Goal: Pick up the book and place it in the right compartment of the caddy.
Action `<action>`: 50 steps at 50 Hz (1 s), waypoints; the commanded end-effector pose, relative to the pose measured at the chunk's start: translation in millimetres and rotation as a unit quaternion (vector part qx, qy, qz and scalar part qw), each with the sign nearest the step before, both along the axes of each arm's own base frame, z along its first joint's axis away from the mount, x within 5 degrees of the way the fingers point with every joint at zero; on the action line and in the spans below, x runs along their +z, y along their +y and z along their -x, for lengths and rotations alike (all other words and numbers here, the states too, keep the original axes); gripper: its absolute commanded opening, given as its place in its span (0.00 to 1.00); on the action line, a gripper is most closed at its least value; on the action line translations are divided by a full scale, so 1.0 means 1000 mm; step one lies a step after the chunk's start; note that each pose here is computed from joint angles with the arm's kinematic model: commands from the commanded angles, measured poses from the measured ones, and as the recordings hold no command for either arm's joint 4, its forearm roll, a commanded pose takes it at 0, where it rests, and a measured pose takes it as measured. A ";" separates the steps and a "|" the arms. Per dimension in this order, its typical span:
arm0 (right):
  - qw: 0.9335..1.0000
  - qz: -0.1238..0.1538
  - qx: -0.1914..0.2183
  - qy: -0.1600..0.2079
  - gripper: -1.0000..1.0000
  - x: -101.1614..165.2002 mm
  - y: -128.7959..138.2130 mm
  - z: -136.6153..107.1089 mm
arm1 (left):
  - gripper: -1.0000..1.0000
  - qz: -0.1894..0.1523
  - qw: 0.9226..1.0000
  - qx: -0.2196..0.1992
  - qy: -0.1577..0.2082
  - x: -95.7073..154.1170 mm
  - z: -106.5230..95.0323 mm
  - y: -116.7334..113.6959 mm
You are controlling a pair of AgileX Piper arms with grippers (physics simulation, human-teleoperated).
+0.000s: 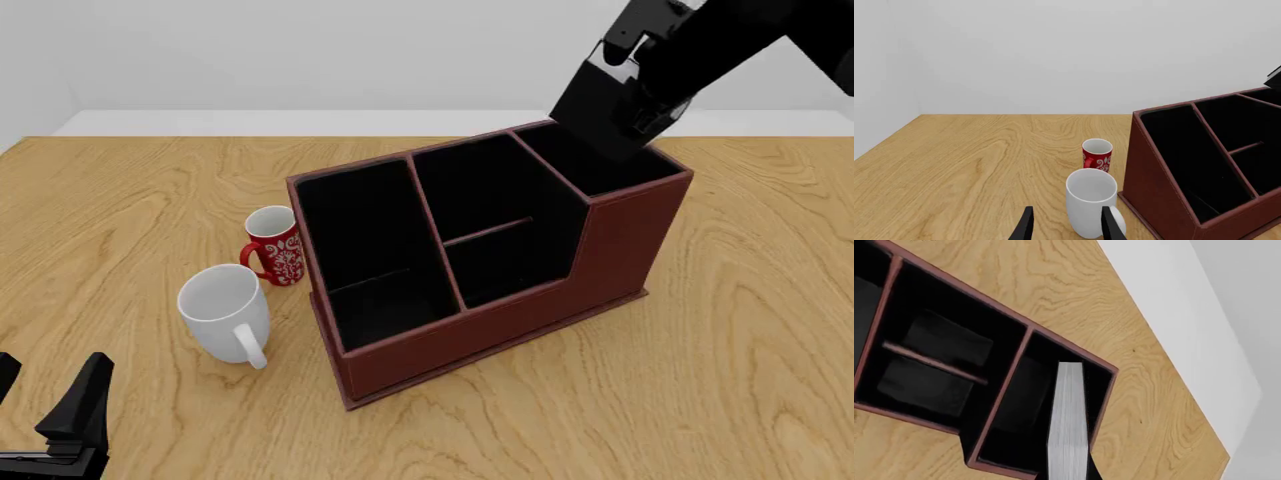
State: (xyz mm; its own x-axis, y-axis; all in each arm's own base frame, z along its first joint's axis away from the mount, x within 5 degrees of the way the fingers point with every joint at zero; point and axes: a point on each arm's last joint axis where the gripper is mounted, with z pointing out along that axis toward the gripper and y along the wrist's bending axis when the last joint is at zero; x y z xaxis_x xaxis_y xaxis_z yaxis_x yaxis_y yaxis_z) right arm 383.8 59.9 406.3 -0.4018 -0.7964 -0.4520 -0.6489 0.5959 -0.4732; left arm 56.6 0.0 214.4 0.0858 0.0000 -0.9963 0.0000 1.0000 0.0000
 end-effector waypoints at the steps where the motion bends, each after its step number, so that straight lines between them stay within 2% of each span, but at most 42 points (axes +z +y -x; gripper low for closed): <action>1: 1.000 -0.013 -0.014 -0.003 0.00 -0.008 0.002 -0.001 | 1.00 0.000 1.000 0.000 0.000 0.000 0.000 0.000; 16: 1.000 -0.023 -0.014 0.004 0.00 -0.019 0.013 -0.006 | 1.00 0.000 1.000 0.000 0.000 0.000 0.000 0.000; 37: 0.999 -0.021 -0.027 0.017 0.00 -0.032 0.004 -0.013 | 1.00 0.000 1.000 0.000 0.000 0.000 0.000 0.000; 50: 0.999 -0.026 -0.031 0.027 0.00 -0.043 0.008 -0.015 | 1.00 0.000 1.000 0.000 0.000 0.000 0.000 0.000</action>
